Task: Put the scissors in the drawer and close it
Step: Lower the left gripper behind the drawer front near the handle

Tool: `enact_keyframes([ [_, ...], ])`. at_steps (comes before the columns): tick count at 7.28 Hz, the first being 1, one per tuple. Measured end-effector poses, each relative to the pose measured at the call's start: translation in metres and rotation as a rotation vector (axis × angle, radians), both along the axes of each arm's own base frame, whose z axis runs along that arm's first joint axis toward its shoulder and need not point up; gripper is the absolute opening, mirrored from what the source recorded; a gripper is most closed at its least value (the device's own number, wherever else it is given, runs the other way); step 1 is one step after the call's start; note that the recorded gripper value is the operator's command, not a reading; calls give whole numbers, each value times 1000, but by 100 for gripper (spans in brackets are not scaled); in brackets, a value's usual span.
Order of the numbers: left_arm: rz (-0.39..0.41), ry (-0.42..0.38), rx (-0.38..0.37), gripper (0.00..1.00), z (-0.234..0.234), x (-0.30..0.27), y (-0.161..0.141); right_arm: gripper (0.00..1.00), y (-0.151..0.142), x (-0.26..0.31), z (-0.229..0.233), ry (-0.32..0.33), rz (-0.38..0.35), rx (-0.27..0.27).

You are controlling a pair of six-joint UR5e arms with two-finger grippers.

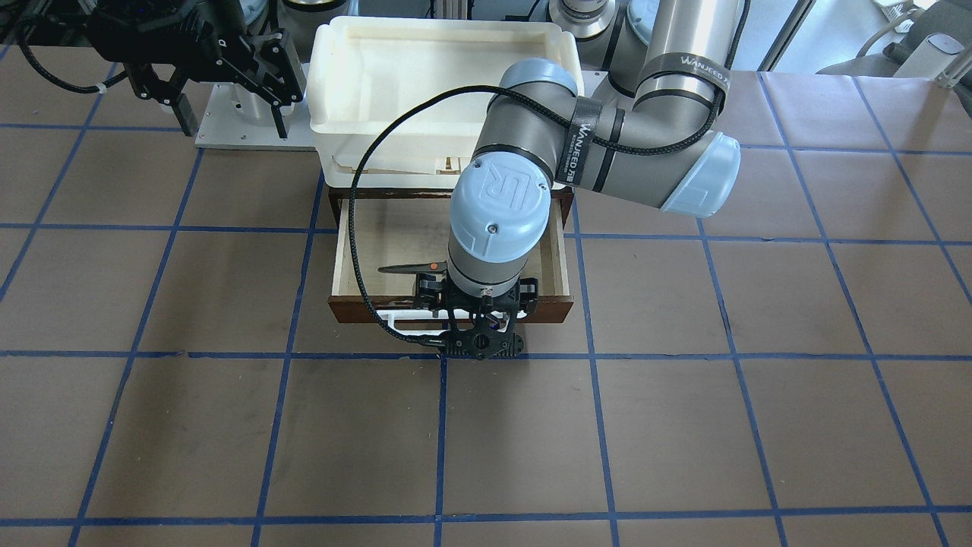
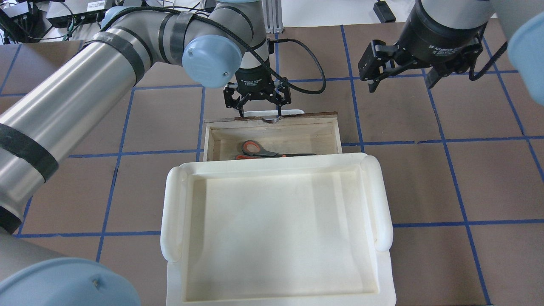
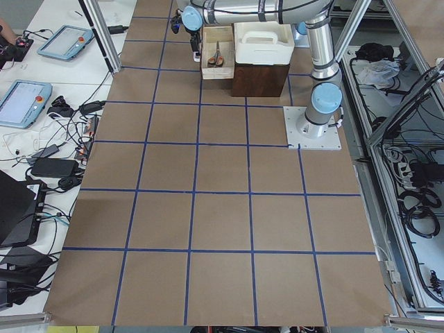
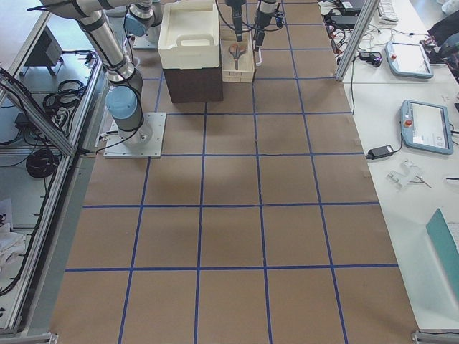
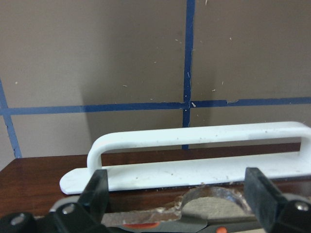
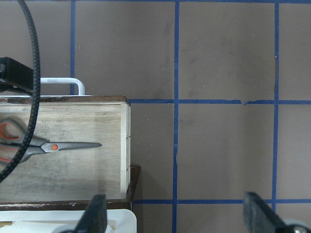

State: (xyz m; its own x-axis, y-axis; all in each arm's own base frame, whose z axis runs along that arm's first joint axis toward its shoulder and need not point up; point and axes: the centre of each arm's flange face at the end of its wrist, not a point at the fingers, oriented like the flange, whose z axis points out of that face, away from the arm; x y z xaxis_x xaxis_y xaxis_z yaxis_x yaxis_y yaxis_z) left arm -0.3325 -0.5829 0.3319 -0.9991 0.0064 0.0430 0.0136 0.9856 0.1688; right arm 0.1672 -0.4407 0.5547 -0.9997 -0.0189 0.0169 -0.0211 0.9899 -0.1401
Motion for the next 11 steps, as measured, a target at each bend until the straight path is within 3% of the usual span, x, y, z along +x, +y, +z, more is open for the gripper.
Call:
enact_keyframes([
  [2,3,-2,2,100,6,3,1,100,0,0,0,1,0,1],
  [6,14,33,-132,100,12,3,-37,100,0,0,0,1,1,-1],
  [11,6,26,-114,100,-34,-5,-51,100,-1,0,1,1,1,-8],
])
